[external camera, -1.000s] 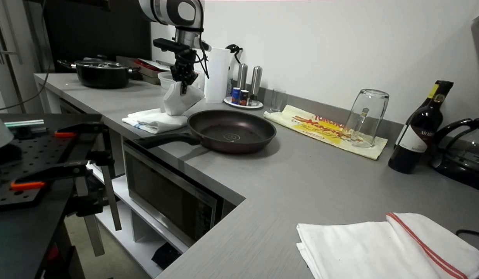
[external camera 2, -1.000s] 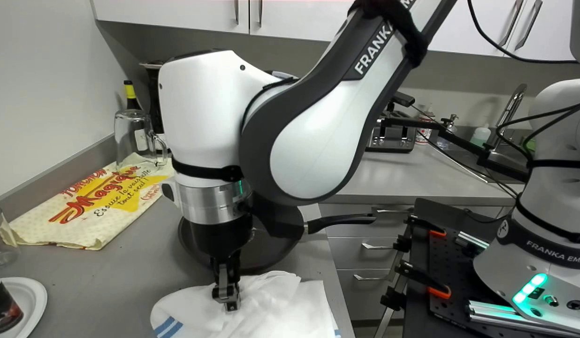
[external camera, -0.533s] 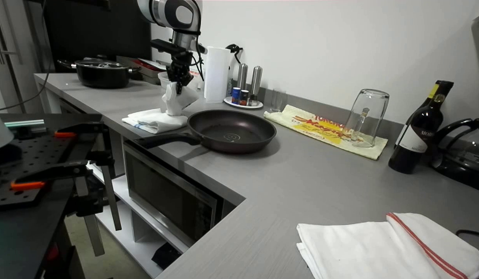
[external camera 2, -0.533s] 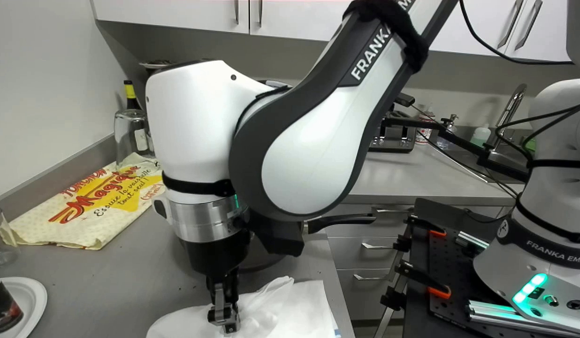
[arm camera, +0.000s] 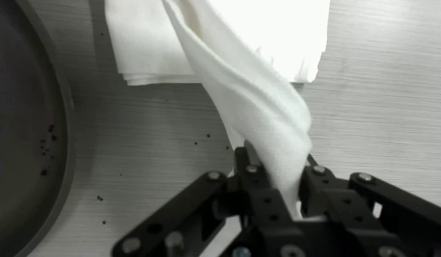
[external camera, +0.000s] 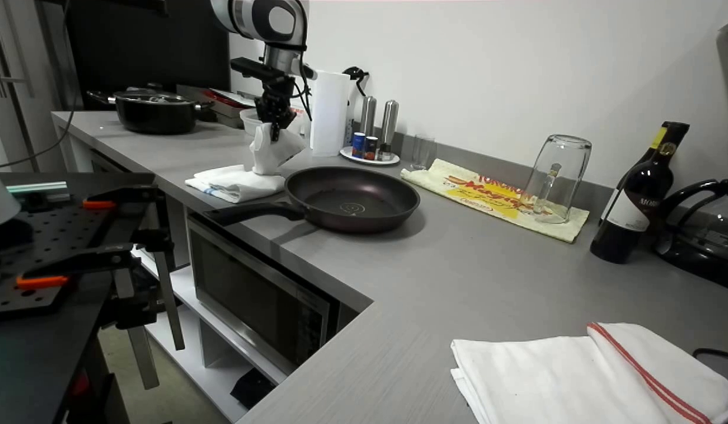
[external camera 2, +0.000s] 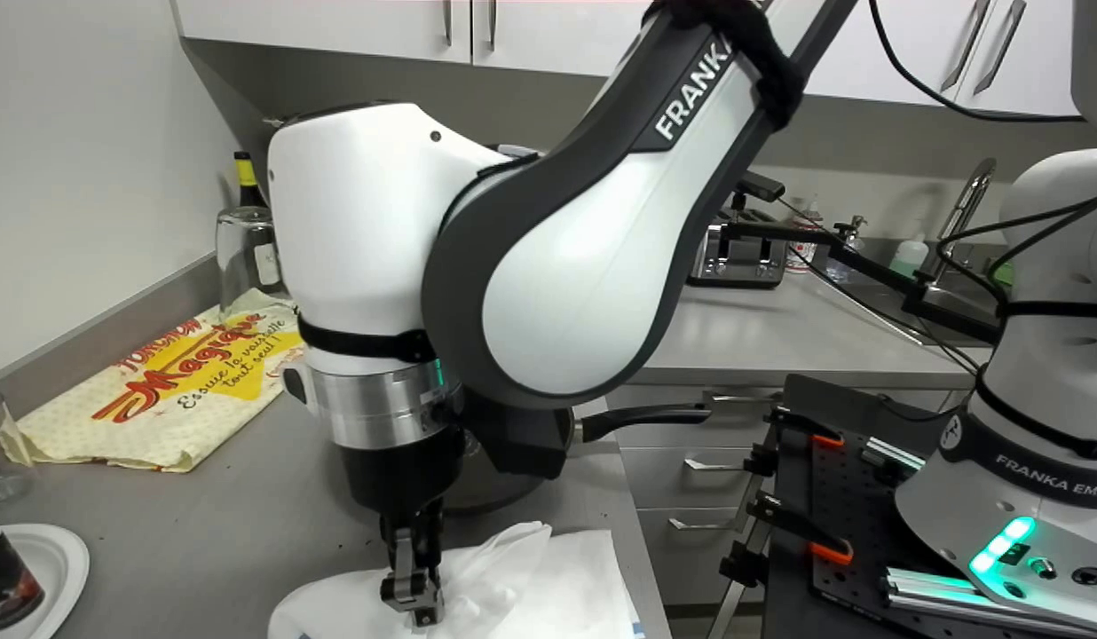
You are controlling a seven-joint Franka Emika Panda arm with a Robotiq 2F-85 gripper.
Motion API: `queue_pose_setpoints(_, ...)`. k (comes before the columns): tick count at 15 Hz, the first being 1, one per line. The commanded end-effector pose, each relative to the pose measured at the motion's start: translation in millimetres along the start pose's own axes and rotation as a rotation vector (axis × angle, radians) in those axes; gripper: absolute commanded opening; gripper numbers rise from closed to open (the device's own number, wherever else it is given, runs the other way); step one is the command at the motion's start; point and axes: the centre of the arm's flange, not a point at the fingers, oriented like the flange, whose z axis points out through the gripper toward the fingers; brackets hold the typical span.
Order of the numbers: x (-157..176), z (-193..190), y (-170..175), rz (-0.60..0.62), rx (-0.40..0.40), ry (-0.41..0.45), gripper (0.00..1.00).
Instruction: Wipe the pan with the towel
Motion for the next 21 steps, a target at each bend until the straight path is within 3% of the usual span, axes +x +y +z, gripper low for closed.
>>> queue_pose_setpoints(1,2,-5,2,0.023,0.014,-0.009,0.52)
queue_pose_setpoints(6,0,-13,9,0.038,0.025,0.000,0.89)
queue_pose_setpoints(8,-1,-16,13,0.049,0.028,0.005,0.99)
queue_pose_setpoints(13,-10,-40,33,0.076,0.032,0.021,1.00)
queue_pose_setpoints(18,-42,-82,67,0.127,0.132,-0.069,1.00)
queue_pose_setpoints(21,-75,-99,98,0.160,0.127,-0.109,1.00)
